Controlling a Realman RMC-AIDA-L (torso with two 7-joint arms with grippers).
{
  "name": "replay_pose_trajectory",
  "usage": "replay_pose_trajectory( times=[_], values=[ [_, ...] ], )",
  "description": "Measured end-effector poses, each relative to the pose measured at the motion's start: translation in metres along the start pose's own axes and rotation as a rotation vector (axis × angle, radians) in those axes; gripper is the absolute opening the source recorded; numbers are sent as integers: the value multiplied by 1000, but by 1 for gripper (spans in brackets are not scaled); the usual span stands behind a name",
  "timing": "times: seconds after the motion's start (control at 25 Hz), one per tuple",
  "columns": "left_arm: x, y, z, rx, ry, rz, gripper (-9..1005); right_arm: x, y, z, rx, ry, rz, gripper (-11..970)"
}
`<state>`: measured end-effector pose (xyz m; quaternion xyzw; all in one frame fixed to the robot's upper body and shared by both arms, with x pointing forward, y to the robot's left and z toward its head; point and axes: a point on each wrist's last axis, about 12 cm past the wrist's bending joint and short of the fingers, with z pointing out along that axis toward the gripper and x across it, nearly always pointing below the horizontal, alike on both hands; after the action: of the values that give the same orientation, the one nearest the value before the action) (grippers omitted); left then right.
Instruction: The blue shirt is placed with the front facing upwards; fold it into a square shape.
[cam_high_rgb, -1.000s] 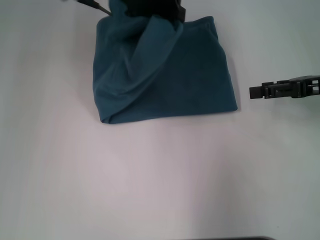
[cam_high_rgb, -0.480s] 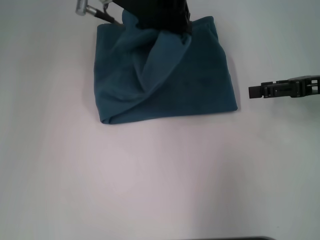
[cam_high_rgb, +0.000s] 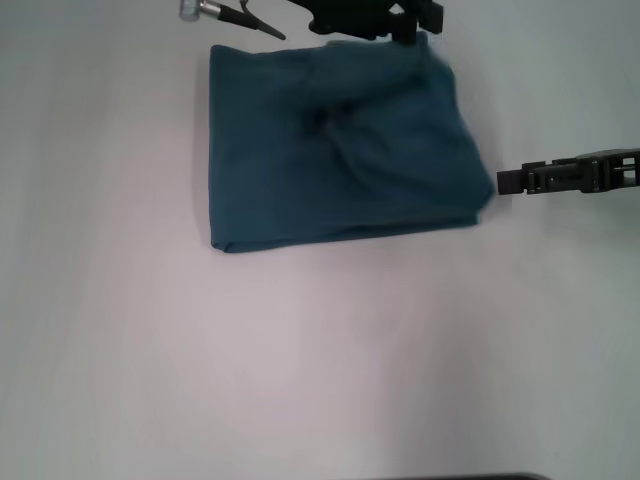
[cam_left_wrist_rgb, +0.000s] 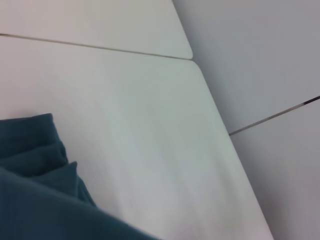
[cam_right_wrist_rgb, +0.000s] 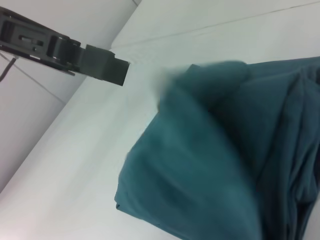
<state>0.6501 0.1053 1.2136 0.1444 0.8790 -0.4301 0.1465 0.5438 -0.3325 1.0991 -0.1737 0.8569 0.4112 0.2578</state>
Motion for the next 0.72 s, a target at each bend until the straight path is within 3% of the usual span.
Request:
replay_pose_trajectory(
  times=[0.16,0.28,0.52,0.72],
  values=[
    [-2,7,-17,47,-67,-9,306,0,0,-1,1,-1,1,858],
    [4,17,-43,134,-138,-7,427,0,0,-1,2,0,5,858],
    [43,71,-107,193,-187,-112,615,-5,1,-4,-11,-12,26,857],
    [87,111,-140,231,-303,-245,723,-23,9,-3,-48,-29,33,856]
  ],
)
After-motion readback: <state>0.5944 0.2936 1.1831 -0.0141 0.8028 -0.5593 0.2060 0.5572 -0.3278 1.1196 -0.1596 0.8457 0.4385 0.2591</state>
